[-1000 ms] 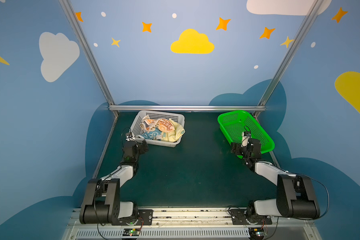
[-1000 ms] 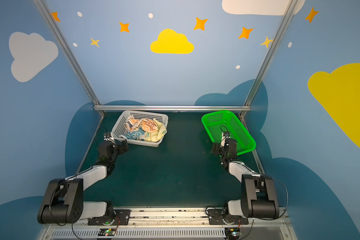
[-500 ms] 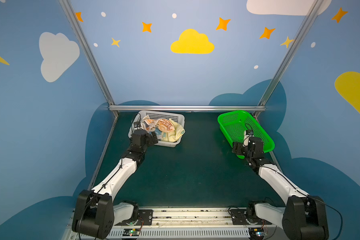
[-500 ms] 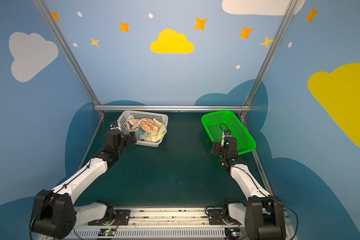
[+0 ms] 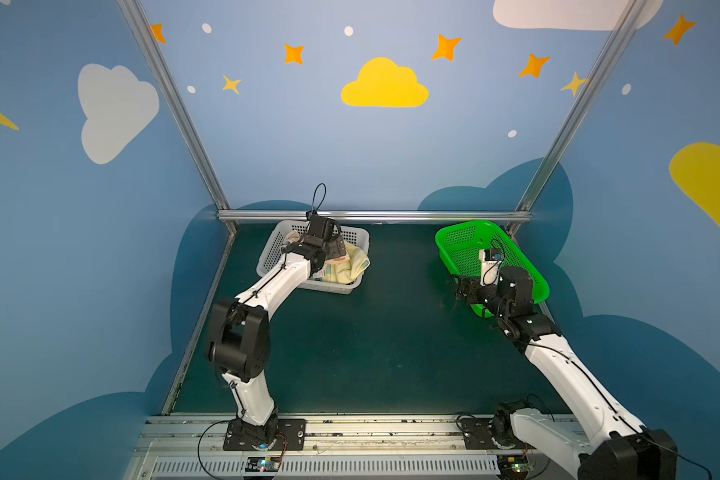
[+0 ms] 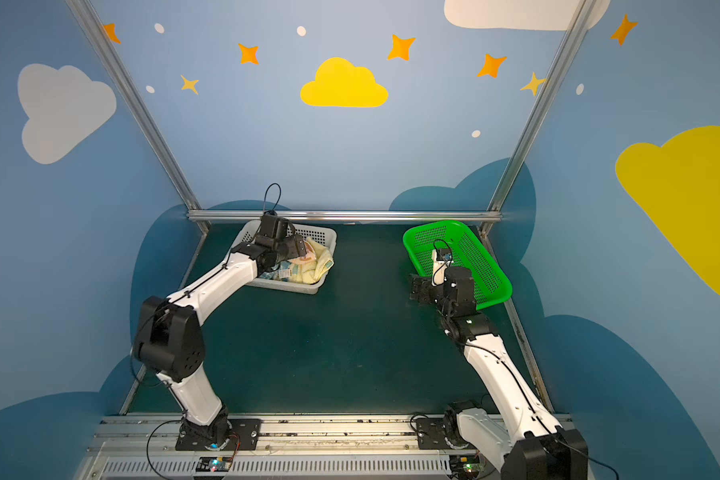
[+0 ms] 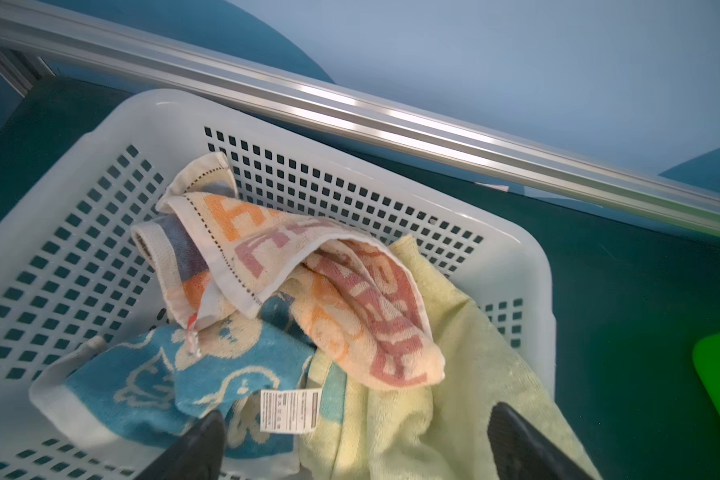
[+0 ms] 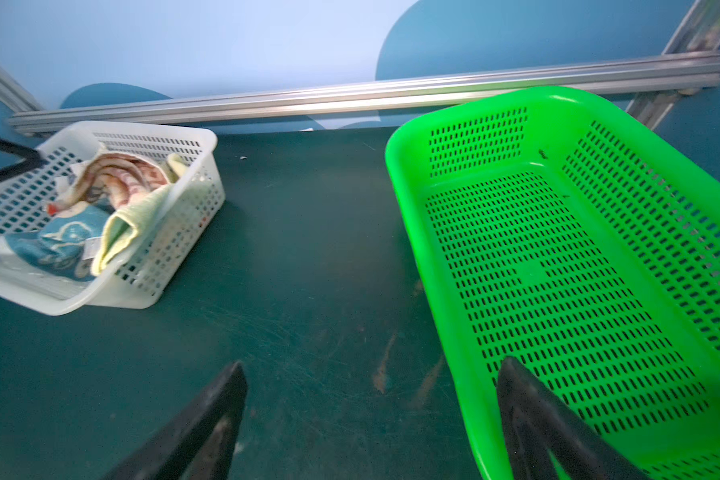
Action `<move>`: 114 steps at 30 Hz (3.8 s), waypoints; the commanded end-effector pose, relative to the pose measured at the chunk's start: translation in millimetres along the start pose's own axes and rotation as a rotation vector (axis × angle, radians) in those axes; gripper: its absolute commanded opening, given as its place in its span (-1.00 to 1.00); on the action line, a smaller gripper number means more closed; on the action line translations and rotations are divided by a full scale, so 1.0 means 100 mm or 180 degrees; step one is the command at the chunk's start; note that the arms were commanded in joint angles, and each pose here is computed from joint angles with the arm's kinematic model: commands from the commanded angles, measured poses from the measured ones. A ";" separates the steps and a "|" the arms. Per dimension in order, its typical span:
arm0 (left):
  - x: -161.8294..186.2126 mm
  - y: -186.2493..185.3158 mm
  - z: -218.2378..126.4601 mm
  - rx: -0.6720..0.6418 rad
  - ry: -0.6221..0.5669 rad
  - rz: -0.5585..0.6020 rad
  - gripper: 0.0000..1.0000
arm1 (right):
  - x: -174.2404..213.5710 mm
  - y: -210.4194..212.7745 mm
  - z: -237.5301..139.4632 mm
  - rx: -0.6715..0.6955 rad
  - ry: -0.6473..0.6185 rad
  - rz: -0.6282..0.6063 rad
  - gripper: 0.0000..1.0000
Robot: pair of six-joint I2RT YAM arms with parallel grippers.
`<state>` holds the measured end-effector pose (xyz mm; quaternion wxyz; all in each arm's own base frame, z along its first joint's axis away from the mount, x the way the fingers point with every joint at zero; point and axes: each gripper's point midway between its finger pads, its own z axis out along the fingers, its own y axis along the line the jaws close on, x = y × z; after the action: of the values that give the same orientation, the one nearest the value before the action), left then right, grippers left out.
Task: Fold and stack the towels
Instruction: 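Grasp the RABBIT towel in the white basket with left gripper while right arm advances, then lift the RABBIT towel out with the left gripper and drop it on the table, then grip the green basket rim with the right gripper and drag it farther away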
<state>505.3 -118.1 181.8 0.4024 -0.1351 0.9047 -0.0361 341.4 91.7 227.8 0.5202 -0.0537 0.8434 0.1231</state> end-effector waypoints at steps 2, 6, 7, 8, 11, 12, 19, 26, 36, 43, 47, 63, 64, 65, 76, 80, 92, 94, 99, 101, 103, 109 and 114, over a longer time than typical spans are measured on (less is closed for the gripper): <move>0.12 0.26 0.31 -0.0446 0.0356 -0.0024 0.86 | 0.04 0.16 -0.04 -0.0211 0.0025 -0.0017 0.81; 0.05 0.41 0.58 -0.0613 0.0424 -0.0046 0.72 | 0.09 0.21 -0.03 -0.0246 0.0092 -0.0050 0.81; 0.04 0.44 0.63 -0.0640 0.0411 -0.0032 0.72 | 0.10 0.21 -0.02 -0.0252 0.0103 -0.0055 0.81; 0.01 0.48 0.67 -0.0670 0.0392 -0.0030 0.71 | 0.12 0.22 -0.01 -0.0260 0.0118 -0.0060 0.81; -0.06 0.57 0.76 -0.0724 0.0354 -0.0031 0.71 | 0.16 0.26 0.03 -0.0291 0.0178 -0.0062 0.81; -0.09 0.59 0.78 -0.0740 0.0338 -0.0014 0.71 | 0.18 0.27 0.05 -0.0299 0.0204 -0.0065 0.81; -0.18 0.75 0.98 -0.0881 0.0325 0.0103 0.63 | 0.26 0.37 0.19 -0.0374 0.0348 -0.0029 0.81; -0.10 0.80 1.15 -0.0806 0.0496 0.0069 0.01 | 0.25 0.51 0.29 -0.0470 0.0431 -0.0031 0.81; -0.41 0.54 0.79 -0.0502 0.0227 0.0166 -0.92 | 0.25 0.69 0.40 -0.0543 0.0505 -0.0111 0.81; -0.74 0.00 0.01 0.0048 -0.0287 0.0418 -0.92 | 0.26 0.61 0.56 -0.0306 0.0655 -0.0055 0.81; -0.74 -0.29 -0.38 0.0422 -0.0415 0.0526 -0.92 | 0.30 0.59 0.66 -0.0238 0.0749 0.0037 0.81; -0.28 -1.79 -2.41 0.3227 -0.0759 0.1113 -0.92 | 0.11 0.10 0.81 0.0582 0.0512 0.0354 0.81; -0.21 -1.86 -2.49 0.3336 -0.0722 0.1165 -0.92 | 0.09 0.06 0.80 0.0619 0.0508 0.0366 0.81; -0.14 -1.93 -2.56 0.3459 -0.0685 0.1220 -0.92 | 0.06 0.02 0.80 0.0672 0.0494 0.0374 0.81; 0.77 -2.07 -1.59 0.3109 0.0329 0.0929 -0.92 | -0.03 -0.36 1.24 0.0903 0.0657 -0.0010 0.82; 1.09 -1.95 -1.06 0.2688 0.0601 0.0889 -0.92 | 0.01 -0.44 1.52 0.0857 0.0839 -0.0069 0.81; 0.73 -1.06 -0.12 0.1238 0.0305 0.0334 -0.92 | 0.06 -0.34 2.13 0.0422 0.1097 -0.0177 0.55; 0.60 -0.82 -0.09 0.0963 0.0174 0.0265 -0.92 | 0.08 -0.35 2.20 0.0407 0.1145 -0.0258 0.52; 0.42 -0.29 -0.13 0.0426 -0.0054 0.0205 -0.92 | 0.13 -0.39 2.36 0.0408 0.1218 -0.0455 0.48; 0.42 -0.16 -0.15 0.0339 -0.0065 0.0190 -0.92 | 0.15 -0.39 2.42 0.0394 0.1253 -0.0540 0.43; 0.42 -0.06 -0.16 0.0272 -0.0080 0.0166 -0.92 | 0.17 -0.39 2.47 0.0359 0.1299 -0.0613 0.35; 0.45 0.10 -0.18 0.0188 -0.0103 0.0120 -0.92 | 0.21 -0.17 2.50 -0.0063 0.1371 -0.0955 -0.38; 0.46 0.14 -0.19 0.0174 -0.0096 0.0097 -0.92 | 0.32 0.02 2.37 -0.0318 0.1562 -0.1452 -0.90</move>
<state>459.7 -130.1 148.3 0.4054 -0.0976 0.9064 -0.0682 549.8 136.6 98.4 0.3410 -0.2233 0.9130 0.0158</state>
